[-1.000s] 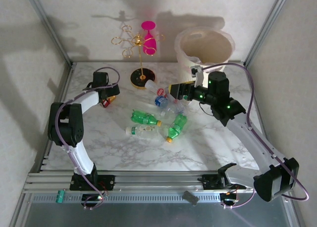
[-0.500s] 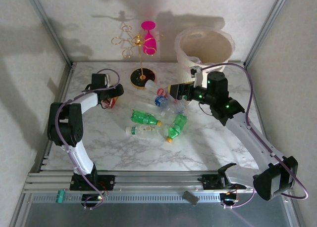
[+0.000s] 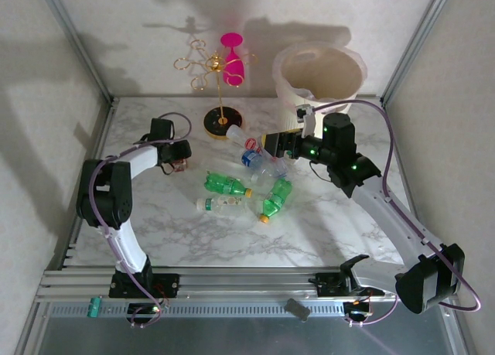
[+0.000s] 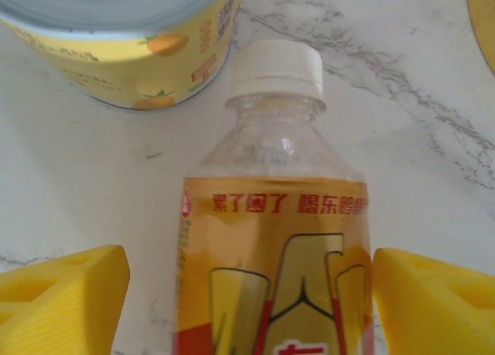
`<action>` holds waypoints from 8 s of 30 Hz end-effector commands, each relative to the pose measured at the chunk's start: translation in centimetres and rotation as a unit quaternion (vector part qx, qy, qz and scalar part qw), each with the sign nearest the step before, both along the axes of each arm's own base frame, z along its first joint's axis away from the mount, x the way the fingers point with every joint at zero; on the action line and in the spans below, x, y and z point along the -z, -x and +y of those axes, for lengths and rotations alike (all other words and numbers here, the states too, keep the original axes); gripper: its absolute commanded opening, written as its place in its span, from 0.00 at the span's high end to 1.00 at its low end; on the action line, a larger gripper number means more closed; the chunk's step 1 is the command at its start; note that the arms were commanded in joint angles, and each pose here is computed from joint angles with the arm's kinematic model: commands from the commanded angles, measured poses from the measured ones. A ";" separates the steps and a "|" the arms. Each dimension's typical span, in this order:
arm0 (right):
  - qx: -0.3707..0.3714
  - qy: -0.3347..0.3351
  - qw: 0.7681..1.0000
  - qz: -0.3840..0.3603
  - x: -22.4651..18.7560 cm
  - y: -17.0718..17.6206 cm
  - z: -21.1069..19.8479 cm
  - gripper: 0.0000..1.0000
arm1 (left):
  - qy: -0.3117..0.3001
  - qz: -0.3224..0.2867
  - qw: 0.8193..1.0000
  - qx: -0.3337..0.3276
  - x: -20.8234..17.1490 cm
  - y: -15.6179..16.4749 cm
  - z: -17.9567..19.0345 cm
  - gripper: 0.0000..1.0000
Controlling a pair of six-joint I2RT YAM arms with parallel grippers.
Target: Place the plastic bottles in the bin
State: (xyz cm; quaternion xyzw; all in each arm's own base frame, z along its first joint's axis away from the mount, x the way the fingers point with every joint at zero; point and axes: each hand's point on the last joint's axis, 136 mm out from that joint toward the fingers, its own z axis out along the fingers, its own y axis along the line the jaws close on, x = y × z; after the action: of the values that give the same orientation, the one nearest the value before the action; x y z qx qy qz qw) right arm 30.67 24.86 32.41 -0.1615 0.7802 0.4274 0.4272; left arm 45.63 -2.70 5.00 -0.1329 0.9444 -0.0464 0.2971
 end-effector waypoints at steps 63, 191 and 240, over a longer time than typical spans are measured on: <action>-0.048 -0.092 0.994 0.020 -5.0 1.1 8.6 0.16 | 0.073 -0.368 0.863 0.339 -27.8 18.6 -21.3 0.57; 0.261 0.171 0.942 -0.121 -6.9 -8.6 -4.9 0.28 | 0.217 -0.310 0.924 0.062 -25.6 21.5 -11.4 0.00; 0.421 0.151 0.811 0.378 28.2 2.6 -3.1 0.33 | 0.209 -0.211 0.955 0.011 -16.9 21.6 -11.3 0.00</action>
State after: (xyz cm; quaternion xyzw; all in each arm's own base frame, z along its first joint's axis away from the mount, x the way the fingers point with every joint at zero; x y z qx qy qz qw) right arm 28.06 21.59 4.36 0.2873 0.9293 0.1148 0.2018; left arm 24.06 -14.50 20.38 -0.1697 0.8371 -0.2747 0.4416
